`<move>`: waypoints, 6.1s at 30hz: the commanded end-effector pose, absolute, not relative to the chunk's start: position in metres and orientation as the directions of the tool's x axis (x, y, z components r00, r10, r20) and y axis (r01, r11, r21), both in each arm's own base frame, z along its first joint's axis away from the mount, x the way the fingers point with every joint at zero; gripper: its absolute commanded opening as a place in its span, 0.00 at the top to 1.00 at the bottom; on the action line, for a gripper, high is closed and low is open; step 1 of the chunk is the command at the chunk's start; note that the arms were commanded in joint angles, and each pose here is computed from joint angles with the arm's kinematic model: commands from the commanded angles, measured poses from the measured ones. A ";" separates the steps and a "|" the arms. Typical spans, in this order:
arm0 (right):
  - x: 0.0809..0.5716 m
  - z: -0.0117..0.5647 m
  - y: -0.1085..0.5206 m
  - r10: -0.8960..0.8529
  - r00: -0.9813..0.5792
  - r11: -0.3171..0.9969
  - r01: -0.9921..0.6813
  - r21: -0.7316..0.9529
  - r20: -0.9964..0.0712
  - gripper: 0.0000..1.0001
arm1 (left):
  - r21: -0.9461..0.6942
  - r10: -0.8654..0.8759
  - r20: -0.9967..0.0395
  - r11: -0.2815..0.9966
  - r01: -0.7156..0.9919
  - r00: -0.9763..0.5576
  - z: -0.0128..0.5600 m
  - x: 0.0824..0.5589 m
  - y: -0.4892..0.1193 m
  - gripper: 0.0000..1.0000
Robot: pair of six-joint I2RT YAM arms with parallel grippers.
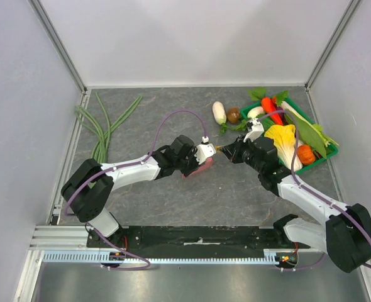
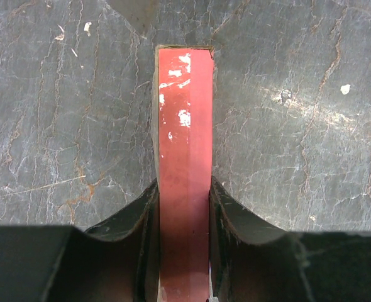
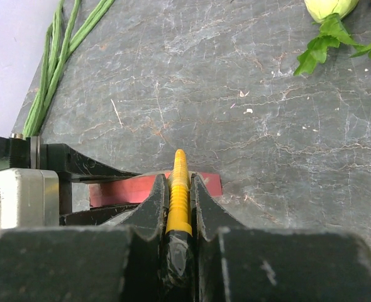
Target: Unpack the express box
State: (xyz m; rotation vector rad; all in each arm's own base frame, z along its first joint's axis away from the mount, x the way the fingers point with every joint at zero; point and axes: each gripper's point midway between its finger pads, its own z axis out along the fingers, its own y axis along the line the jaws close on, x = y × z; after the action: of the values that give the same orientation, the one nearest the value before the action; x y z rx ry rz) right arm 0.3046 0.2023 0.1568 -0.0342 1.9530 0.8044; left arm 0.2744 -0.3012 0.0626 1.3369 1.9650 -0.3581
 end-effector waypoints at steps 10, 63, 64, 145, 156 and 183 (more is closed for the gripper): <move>0.304 0.159 0.210 0.299 -0.520 0.757 -0.381 0.531 -0.800 1.00 | 0.154 0.813 -0.512 0.405 0.901 -0.277 0.010 0.251 -0.258 0.92; 0.318 0.182 0.202 0.376 -0.446 0.756 -0.358 0.547 -0.812 1.00 | 0.160 0.816 -0.507 0.406 0.900 -0.278 0.009 0.251 -0.256 0.94; 0.318 0.180 0.203 0.369 -0.451 0.757 -0.362 0.544 -0.813 1.00 | 0.158 0.818 -0.504 0.404 0.901 -0.278 0.008 0.250 -0.255 0.94; 0.411 0.130 0.218 0.476 -0.554 0.765 -0.122 0.632 -0.683 0.85 | 0.183 0.261 -0.965 0.729 0.659 -0.020 0.274 0.310 -0.288 0.05; 0.398 0.076 0.185 0.449 -0.602 0.851 0.065 0.520 -0.660 0.54 | 0.104 0.207 -0.971 0.813 0.572 -0.119 0.283 0.311 -0.268 0.00; 0.396 0.143 0.256 0.107 -0.669 0.845 -0.329 0.422 -0.736 0.77 | -0.274 0.246 -0.835 0.591 0.759 -0.492 0.132 0.206 -0.317 0.49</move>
State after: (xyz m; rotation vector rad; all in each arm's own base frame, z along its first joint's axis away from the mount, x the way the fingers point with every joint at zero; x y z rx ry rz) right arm 0.3825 0.2122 0.1375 0.0157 2.2425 0.5263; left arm 0.2088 -0.3029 0.1410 0.8519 2.0231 -0.7592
